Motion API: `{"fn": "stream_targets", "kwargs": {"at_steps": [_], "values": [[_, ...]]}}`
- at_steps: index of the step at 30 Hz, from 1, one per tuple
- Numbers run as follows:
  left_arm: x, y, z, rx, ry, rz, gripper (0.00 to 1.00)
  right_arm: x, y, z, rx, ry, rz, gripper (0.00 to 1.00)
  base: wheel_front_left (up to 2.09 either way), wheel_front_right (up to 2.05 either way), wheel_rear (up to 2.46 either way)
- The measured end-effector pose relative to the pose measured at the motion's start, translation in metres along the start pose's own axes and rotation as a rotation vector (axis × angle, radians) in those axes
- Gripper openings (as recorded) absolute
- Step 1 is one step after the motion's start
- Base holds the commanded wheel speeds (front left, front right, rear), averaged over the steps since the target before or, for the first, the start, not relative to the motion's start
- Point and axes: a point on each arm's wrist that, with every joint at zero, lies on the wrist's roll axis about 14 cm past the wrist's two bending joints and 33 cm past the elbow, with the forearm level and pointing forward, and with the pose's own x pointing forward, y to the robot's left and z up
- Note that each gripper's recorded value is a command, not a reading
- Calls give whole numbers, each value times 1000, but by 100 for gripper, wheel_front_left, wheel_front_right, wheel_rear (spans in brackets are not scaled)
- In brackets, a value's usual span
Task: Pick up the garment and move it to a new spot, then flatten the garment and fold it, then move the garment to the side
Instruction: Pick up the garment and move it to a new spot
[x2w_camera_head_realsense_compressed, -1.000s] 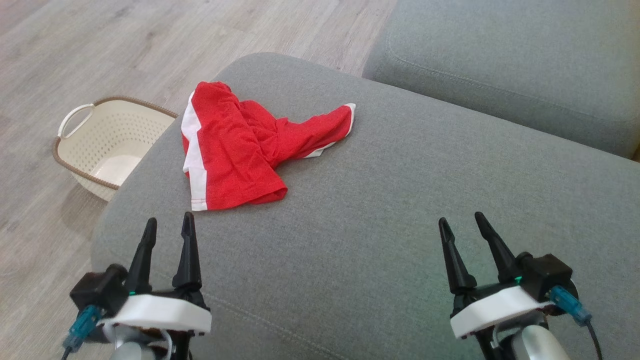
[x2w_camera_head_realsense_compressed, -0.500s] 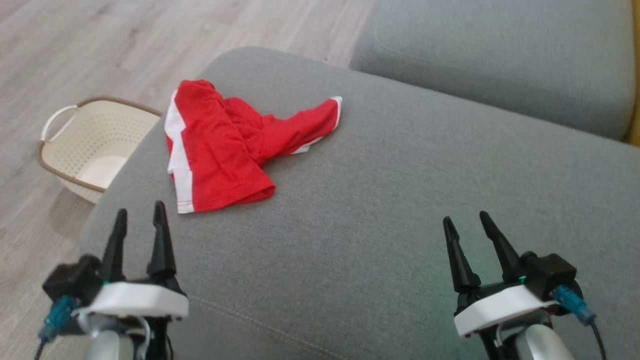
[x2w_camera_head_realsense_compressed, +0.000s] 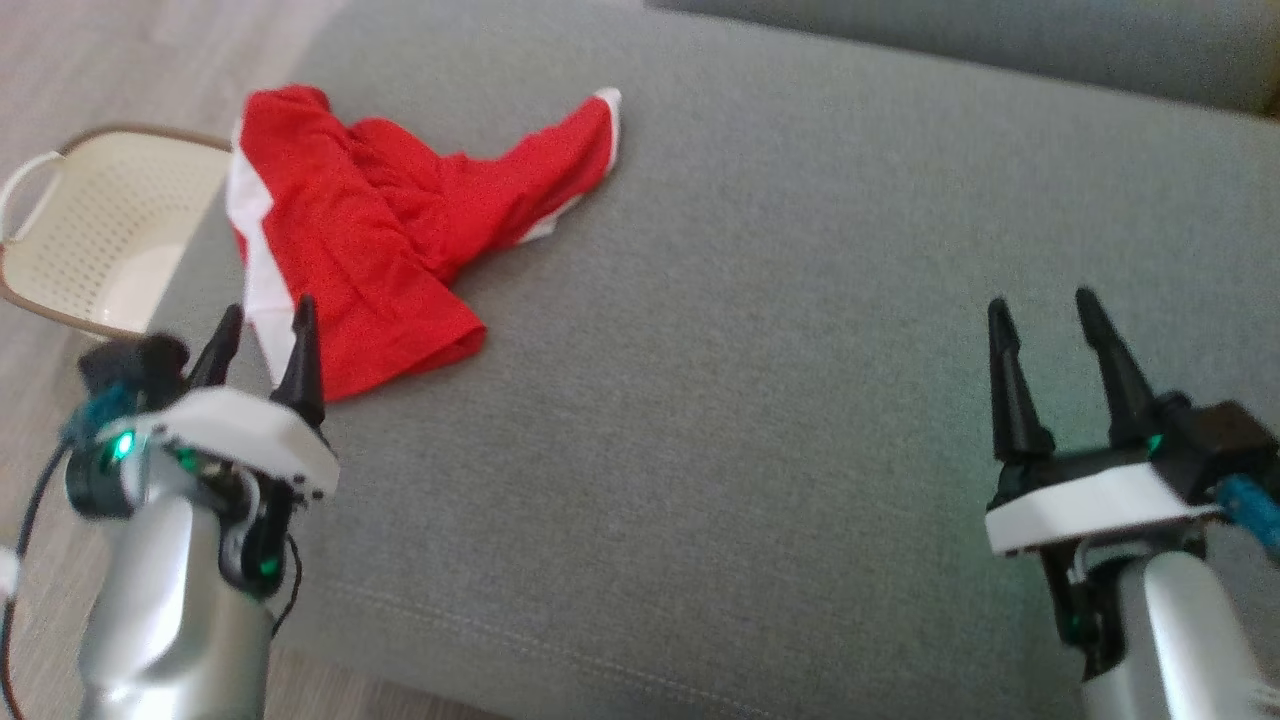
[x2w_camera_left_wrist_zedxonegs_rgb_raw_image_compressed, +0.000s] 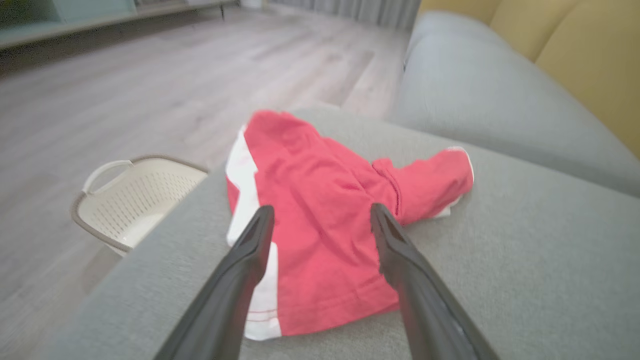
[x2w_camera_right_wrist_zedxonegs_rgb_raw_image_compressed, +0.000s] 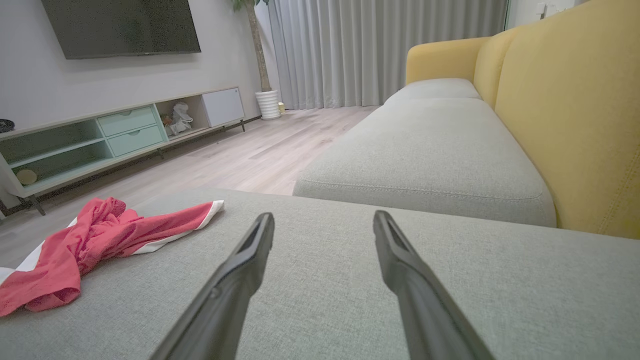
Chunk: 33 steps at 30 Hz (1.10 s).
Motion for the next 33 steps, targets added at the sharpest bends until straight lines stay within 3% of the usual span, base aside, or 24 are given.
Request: {"fn": "stream_targets", "kwargs": {"at_steps": [8,21,22,23,33], "values": [[43,-1,-54,100,306,-22,100,10,-33,-3,-10,4,-63,100,0,0,0],[71,3,-94,199,511,3,100,-3,-66,-16,-23,40,-146,100,0,0,0],[73,3,-95,201,524,4,56,-4,-67,-16,-24,40,-150,100,0,0,0],[75,2,-95,202,530,3,0,-4,-69,-16,-25,40,-153,100,0,0,0],[81,-22,-74,194,411,-75,0,-8,-69,3,-43,-6,-162,100,0,0,0]]}}
